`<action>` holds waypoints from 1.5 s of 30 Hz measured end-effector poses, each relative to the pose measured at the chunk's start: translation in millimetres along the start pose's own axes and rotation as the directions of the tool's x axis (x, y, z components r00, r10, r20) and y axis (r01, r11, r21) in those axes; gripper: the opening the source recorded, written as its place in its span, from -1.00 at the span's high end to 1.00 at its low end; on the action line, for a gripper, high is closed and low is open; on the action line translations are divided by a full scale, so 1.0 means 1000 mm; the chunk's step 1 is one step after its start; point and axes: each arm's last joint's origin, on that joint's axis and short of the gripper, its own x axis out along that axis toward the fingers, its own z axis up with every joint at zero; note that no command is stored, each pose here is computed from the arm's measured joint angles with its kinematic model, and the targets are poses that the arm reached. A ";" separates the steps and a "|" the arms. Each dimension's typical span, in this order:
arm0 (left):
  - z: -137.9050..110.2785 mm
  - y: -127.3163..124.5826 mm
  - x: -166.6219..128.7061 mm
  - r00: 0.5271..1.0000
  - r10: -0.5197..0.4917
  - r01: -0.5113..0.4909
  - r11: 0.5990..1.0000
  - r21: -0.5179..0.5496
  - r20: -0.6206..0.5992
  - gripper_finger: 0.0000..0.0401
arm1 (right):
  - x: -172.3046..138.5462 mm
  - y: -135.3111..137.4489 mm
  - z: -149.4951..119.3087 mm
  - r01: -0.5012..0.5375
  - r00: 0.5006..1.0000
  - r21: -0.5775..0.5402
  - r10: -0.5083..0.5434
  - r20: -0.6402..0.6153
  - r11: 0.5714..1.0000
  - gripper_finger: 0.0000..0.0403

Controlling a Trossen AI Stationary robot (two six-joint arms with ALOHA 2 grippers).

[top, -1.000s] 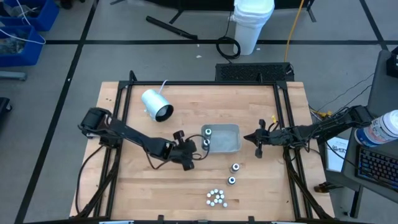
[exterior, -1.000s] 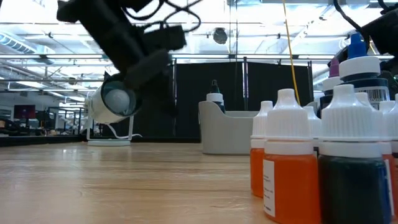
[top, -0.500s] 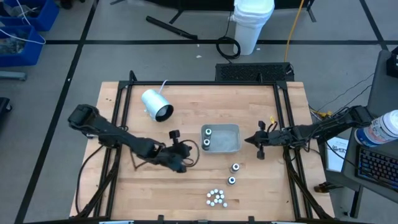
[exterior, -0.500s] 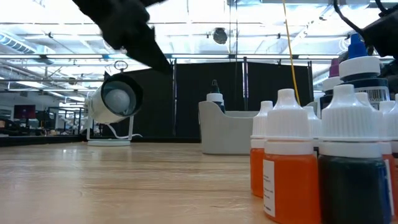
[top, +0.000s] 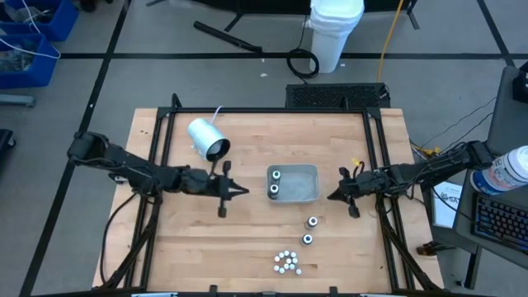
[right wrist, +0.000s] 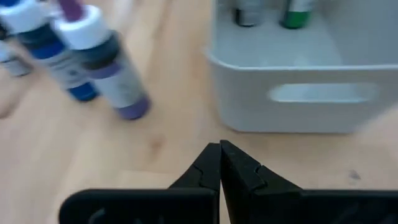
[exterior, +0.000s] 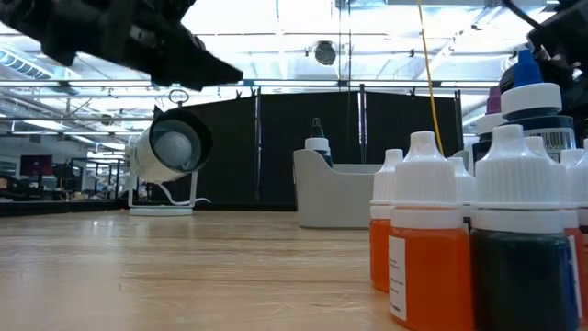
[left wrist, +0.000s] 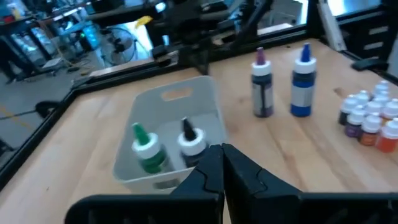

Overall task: Pick & Place food coloring
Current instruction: Put the big purple food coloring bottle into the gray bin

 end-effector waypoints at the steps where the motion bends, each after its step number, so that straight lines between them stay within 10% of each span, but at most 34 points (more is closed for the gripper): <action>1: 0.000 0.002 -0.001 1.000 0.009 -0.009 1.000 -0.005 0.000 0.98 | 0.000 0.001 0.001 -0.021 1.000 -0.006 0.021 0.011 1.000 1.00; 15: 0.007 -0.010 -0.007 0.999 -0.020 0.018 0.999 0.043 0.027 0.91 | -0.016 0.028 0.038 -0.141 0.975 -0.117 0.159 0.157 0.983 1.00; 26: 0.006 -0.006 -0.007 0.999 0.036 -0.038 0.995 0.093 0.016 0.98 | -0.058 0.060 0.161 0.277 0.958 -0.215 -0.285 -0.008 0.937 1.00; 37: 0.006 -0.005 -0.007 0.997 0.074 -0.074 0.994 0.082 0.009 0.73 | -0.006 0.076 0.146 0.139 0.957 -0.437 -0.233 -0.171 0.889 0.68; 45: 0.005 -0.006 -0.007 0.997 0.072 -0.072 0.996 0.062 0.000 0.70 | 0.008 0.086 0.131 -0.090 0.982 -0.425 0.009 -0.189 0.901 0.22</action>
